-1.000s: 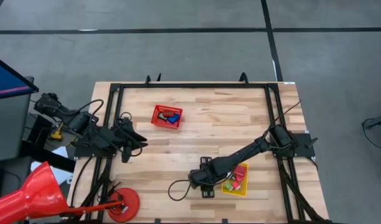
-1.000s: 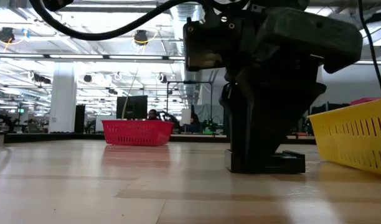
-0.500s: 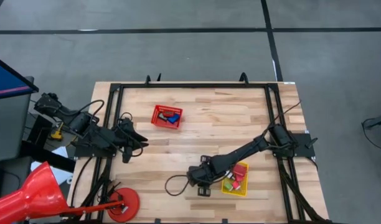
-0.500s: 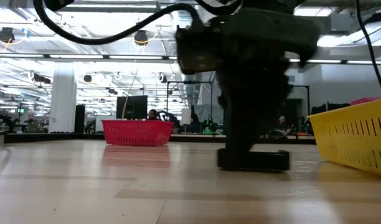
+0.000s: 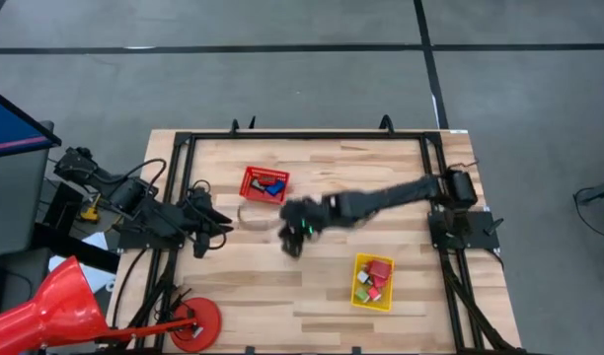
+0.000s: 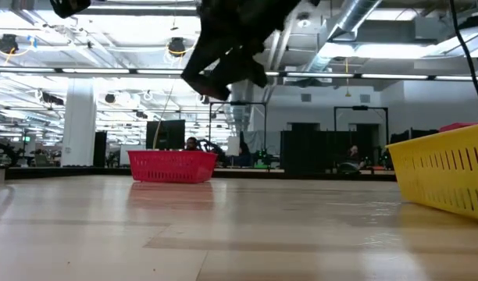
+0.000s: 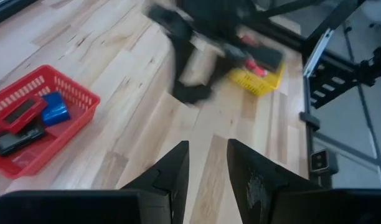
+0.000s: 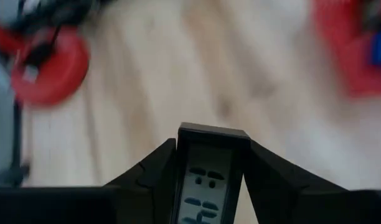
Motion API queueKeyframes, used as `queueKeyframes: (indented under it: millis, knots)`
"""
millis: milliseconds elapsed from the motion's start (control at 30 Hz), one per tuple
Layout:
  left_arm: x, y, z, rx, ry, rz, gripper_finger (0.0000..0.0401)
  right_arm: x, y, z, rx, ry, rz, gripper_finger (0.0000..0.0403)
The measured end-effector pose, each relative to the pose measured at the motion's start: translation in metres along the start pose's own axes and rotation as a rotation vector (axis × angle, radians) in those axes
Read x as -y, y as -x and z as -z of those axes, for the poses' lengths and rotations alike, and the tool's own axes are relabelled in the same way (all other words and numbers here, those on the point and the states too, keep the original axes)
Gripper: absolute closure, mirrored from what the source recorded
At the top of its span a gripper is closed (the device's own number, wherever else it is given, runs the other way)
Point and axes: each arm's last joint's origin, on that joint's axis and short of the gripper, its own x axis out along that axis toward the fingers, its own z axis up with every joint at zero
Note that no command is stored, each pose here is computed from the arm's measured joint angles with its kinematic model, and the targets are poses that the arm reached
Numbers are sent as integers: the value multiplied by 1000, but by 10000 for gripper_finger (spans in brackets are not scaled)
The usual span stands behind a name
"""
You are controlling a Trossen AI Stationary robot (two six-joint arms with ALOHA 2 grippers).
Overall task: Pick & Place Office items
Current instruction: Put the black digital clock into the red basket
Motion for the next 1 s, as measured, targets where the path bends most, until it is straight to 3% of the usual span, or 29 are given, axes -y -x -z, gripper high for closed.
queueKeyframes:
  millis: [200, 367, 533, 767, 1000]
  knots:
    - [-2, 0, 2, -10, -9, -22, 297, 70, 2, -49, 156, -103, -21, 235]
    - [-2, 0, 2, -3, -11, -34, 297, 111, -22, -60, 177, -155, -82, 236]
    - [-3, 0, 1, 12, -8, -46, 297, 132, -47, -67, 138, -159, -115, 243]
    - [-3, 2, 0, 30, 20, -46, 297, 150, -65, -102, 185, -133, -117, 238]
    - [-3, 2, -1, 35, 34, -42, 297, 167, -90, -104, 97, -123, -96, 238]
